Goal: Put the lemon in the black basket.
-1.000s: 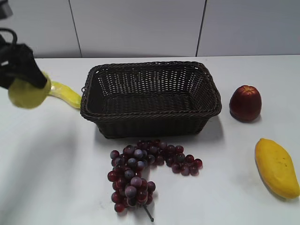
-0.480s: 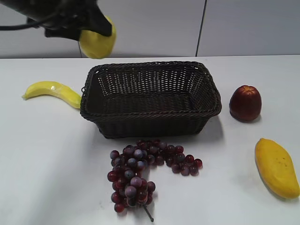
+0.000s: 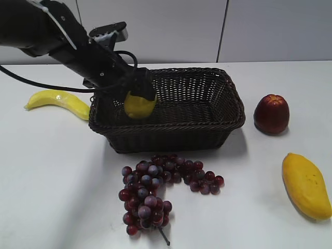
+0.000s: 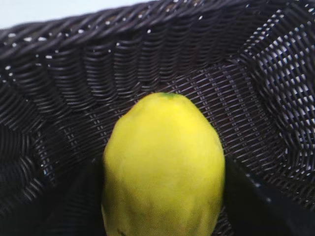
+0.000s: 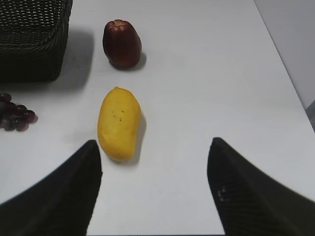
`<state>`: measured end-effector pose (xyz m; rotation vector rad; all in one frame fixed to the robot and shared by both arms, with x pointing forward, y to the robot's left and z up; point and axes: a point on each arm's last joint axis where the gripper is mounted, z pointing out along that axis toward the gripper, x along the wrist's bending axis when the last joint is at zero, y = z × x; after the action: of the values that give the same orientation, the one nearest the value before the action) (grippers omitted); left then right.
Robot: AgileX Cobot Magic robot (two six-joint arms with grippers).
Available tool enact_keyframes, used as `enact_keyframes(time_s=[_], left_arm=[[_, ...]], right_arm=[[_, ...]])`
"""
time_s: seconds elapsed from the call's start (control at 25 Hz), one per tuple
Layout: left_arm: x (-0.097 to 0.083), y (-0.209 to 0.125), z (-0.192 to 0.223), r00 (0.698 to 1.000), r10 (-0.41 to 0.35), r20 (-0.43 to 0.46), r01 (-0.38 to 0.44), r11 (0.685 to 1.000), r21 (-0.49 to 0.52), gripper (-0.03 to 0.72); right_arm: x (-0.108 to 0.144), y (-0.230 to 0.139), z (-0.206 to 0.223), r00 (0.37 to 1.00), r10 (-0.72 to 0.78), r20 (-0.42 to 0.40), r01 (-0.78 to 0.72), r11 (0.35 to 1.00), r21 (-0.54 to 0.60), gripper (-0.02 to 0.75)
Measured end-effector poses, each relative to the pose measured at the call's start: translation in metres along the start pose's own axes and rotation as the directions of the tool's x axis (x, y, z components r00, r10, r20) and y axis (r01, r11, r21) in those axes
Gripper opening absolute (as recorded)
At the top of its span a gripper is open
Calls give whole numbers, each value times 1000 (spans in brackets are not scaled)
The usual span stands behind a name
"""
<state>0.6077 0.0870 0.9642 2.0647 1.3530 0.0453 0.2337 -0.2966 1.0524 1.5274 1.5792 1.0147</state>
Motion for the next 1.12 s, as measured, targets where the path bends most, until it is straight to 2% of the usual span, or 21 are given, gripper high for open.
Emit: enact_keyframes(time_s=[0.08, 0.28, 0.44, 0.56, 0.68, 0.8, 0.88, 1.0, 1.12], left_arm=[[0, 0, 1, 1000, 0, -1, 0, 1000, 0, 646], [-11, 12, -23, 999, 33, 26, -32, 999, -27, 661], [-35, 30, -83, 988, 133, 73, -130, 990, -52, 659], [-53, 27, -138, 977, 196, 82, -193, 981, -36, 652], [-60, 13, -186, 976, 217, 32, -217, 976, 20, 643], [-59, -3, -230, 969, 229, -90, -222, 972, 81, 636], [-57, -11, -257, 954, 235, -184, -227, 972, 65, 629], [-55, -27, -287, 930, 244, -276, -247, 969, 23, 615], [-51, -55, -305, 923, 232, -308, -240, 971, 9, 605]], right_arm=[[0, 0, 0, 1000, 0, 0, 0, 1000, 0, 552], [0, 0, 0, 1000, 0, 0, 0, 1000, 0, 552], [0, 0, 0, 1000, 0, 0, 0, 1000, 0, 552], [0, 0, 0, 1000, 0, 0, 0, 1000, 0, 552], [0, 0, 0, 1000, 0, 0, 0, 1000, 0, 552], [0, 0, 0, 1000, 0, 0, 0, 1000, 0, 552], [0, 0, 0, 1000, 0, 0, 0, 1000, 0, 552], [0, 0, 0, 1000, 0, 0, 0, 1000, 0, 552], [0, 0, 0, 1000, 0, 0, 0, 1000, 0, 552]])
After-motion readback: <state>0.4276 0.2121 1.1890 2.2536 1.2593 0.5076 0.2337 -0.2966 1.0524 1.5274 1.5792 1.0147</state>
